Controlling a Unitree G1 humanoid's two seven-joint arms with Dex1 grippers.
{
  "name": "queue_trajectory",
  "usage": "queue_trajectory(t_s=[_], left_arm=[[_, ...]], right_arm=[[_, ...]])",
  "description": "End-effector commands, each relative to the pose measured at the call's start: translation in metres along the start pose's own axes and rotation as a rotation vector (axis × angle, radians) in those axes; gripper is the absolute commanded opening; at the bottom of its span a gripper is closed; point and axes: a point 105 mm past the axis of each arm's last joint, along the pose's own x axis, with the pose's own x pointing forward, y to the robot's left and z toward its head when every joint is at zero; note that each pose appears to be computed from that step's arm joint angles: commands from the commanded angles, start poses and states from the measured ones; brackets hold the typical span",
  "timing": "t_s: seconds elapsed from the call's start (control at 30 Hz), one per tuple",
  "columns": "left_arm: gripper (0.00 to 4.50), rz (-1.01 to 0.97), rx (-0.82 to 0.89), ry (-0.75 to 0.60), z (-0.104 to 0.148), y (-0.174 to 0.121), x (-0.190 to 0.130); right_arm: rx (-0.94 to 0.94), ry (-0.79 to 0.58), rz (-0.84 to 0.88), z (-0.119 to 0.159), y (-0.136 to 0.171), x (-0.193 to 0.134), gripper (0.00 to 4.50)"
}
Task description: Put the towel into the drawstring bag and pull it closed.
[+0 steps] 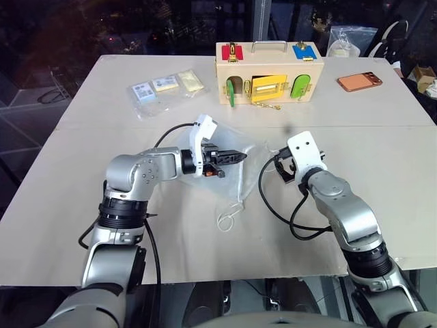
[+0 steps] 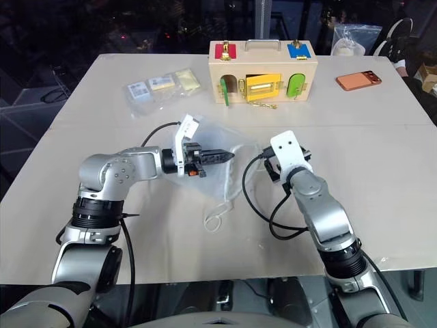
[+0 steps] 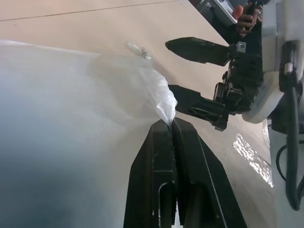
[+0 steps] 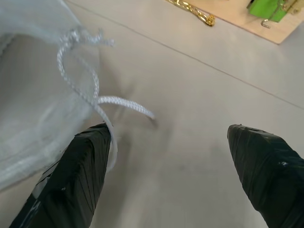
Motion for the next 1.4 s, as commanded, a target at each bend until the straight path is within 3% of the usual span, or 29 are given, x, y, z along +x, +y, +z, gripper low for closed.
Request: queue_trajectory(t_s=[0.03, 0.13, 0.23, 0.47, 0.67, 0.73, 0.87, 0.97, 1.03, 1.1, 1.23, 1.4], left_arm=[[0.0, -0.015, 0.034, -0.033, 0.013, -0.006, 0.001], [0.0, -0.021, 0.037, -0.028, 0.012, -0.008, 0.002], [0.0, -0.022, 0.04, -0.025, 0.011, -0.009, 0.002], [0.0, 0.019, 0.108, -0.01, 0.02, 0.008, -0.01], [0.0, 0.042, 0.375, 0.095, 0.039, 0.039, -0.012], [0.0, 0.057, 0.47, 0.133, 0.046, 0.049, -0.008], [0.0, -0.004, 0.513, 0.091, 0.063, 0.048, 0.004], [0.89, -0.059, 0.411, -0.003, 0.071, 0.039, -0.011], [1.78, -0.085, 0.367, -0.051, 0.071, 0.031, -0.025], [2.59, -0.139, 0.332, -0.057, 0.057, 0.017, -0.047], [2.59, -0.198, 0.278, 0.052, 0.003, -0.008, -0.075], [2.59, -0.107, 0.266, 0.102, -0.043, -0.007, -0.064]], right_arm=[[-0.026, -0.041, 0.014, 0.007, 0.014, 0.009, 4.14], [-0.07, -0.029, -0.037, -0.002, 0.018, 0.026, 4.14], [-0.201, -0.029, -0.087, -0.011, 0.015, 0.035, 3.34], [-0.256, -0.071, -0.165, -0.003, -0.01, 0.023, 0.04], [-0.241, -0.161, -0.195, 0.033, -0.035, -0.005, 0.04], [-0.15, -0.181, -0.165, 0.043, -0.036, -0.011, 0.04], [-0.024, -0.206, -0.055, 0.056, -0.026, -0.017, 0.04], [-0.024, -0.209, -0.034, 0.059, -0.024, -0.015, 0.0], [-0.014, -0.212, -0.029, 0.06, -0.023, -0.015, 0.0], [0.006, -0.216, -0.021, 0.061, -0.021, -0.013, 0.0], [0.04, -0.209, -0.003, 0.058, -0.017, -0.009, 0.0], [0.054, -0.202, 0.017, 0.054, -0.016, -0.007, 0.0]])
